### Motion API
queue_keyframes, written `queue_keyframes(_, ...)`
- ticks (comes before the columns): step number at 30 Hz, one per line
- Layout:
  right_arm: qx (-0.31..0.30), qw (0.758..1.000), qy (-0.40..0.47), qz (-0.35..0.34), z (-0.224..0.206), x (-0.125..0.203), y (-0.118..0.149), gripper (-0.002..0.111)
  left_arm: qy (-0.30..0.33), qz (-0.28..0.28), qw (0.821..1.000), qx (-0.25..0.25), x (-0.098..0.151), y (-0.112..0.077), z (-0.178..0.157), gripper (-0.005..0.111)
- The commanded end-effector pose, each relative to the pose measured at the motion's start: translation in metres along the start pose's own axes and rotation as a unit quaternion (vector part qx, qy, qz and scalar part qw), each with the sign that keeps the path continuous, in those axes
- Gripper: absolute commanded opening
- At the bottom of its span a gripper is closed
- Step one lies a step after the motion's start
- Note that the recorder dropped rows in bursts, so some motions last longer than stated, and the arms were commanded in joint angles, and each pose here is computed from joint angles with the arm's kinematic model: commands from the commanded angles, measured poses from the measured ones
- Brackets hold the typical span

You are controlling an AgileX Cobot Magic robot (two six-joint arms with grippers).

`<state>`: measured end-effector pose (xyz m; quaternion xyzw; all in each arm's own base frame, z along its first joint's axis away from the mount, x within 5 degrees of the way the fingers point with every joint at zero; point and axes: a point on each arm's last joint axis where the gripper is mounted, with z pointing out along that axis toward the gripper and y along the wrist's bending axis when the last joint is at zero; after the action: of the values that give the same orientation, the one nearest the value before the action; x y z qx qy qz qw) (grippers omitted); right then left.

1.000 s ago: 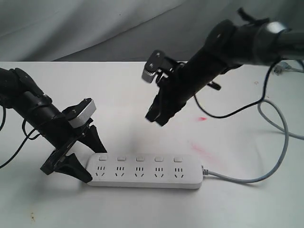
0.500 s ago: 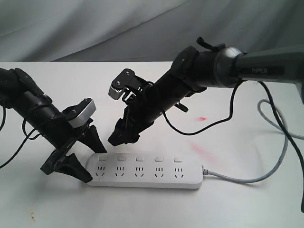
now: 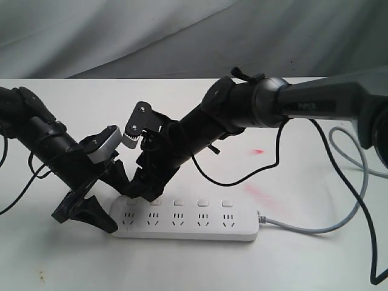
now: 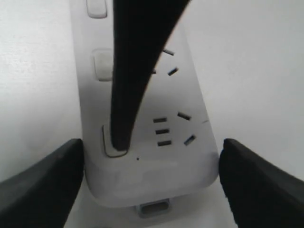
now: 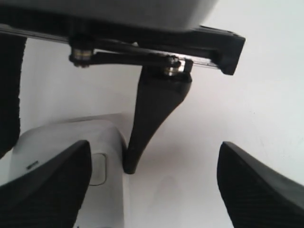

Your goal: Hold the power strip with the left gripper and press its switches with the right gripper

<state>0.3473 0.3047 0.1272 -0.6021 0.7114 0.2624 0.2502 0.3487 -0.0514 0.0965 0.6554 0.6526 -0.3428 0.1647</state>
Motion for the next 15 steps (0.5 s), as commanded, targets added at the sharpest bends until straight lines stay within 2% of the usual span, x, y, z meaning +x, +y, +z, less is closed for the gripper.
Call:
queue_keyframes(1, 0.012, 1.000, -0.004, -0.002, 0.0027, -0.0004, -0.0023, 0.068, 0.031, 0.006, 0.999, -0.027, 0.0071, 0.0053, 0.0043, 0.061)
queue_keyframes(15, -0.002, 1.000, -0.003, -0.005, 0.0028, -0.0002, 0.0001, 0.068, 0.031, 0.006, 0.999, -0.027, 0.0071, 0.0053, 0.0043, 0.061)
